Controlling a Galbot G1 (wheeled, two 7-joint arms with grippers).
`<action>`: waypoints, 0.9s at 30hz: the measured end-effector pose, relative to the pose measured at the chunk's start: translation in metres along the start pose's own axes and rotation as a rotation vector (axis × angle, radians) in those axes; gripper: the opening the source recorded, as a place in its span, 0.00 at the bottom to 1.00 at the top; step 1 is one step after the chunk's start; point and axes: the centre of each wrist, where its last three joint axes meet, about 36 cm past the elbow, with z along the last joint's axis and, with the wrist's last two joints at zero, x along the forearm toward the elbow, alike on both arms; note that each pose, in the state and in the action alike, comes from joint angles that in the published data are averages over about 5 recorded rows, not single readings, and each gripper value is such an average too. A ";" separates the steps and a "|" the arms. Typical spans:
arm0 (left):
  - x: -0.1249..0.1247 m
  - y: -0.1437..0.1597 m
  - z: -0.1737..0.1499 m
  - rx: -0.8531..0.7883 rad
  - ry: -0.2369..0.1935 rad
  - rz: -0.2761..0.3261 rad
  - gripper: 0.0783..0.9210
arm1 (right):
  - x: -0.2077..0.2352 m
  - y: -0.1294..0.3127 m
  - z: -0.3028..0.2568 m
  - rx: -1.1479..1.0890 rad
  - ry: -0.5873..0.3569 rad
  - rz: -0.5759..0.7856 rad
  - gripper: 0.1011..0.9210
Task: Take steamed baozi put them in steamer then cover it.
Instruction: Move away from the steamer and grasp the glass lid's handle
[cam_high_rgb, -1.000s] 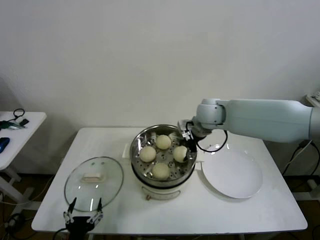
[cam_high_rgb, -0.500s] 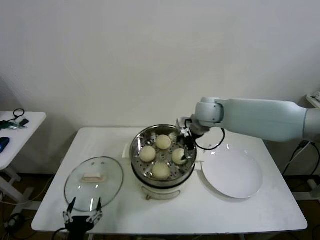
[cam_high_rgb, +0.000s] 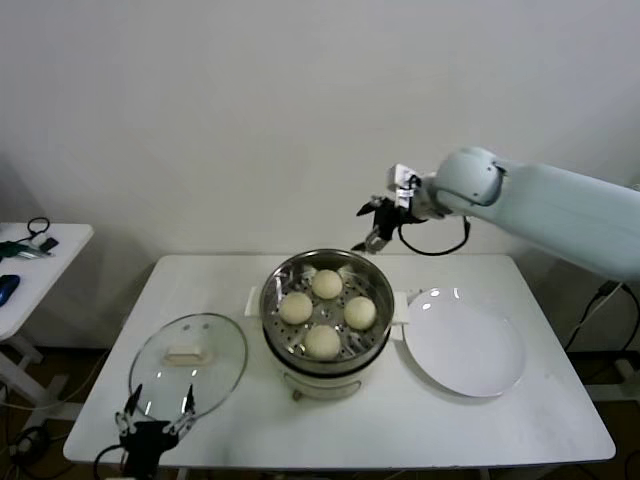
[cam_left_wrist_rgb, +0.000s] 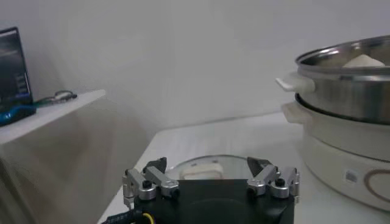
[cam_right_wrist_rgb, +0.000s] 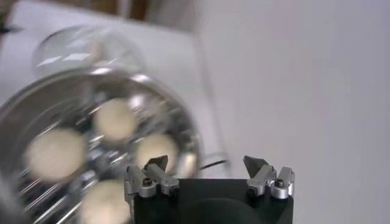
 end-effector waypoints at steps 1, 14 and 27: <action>-0.001 0.001 -0.001 -0.002 -0.005 0.000 0.88 | 0.004 0.000 0.008 -0.031 -0.026 0.040 0.88; -0.015 0.005 -0.004 0.001 -0.070 0.001 0.88 | 0.041 0.059 0.136 -0.321 -0.315 0.449 0.88; -0.031 0.018 -0.015 -0.091 -0.177 -0.041 0.88 | 0.023 0.202 0.266 -0.567 -0.546 0.698 0.88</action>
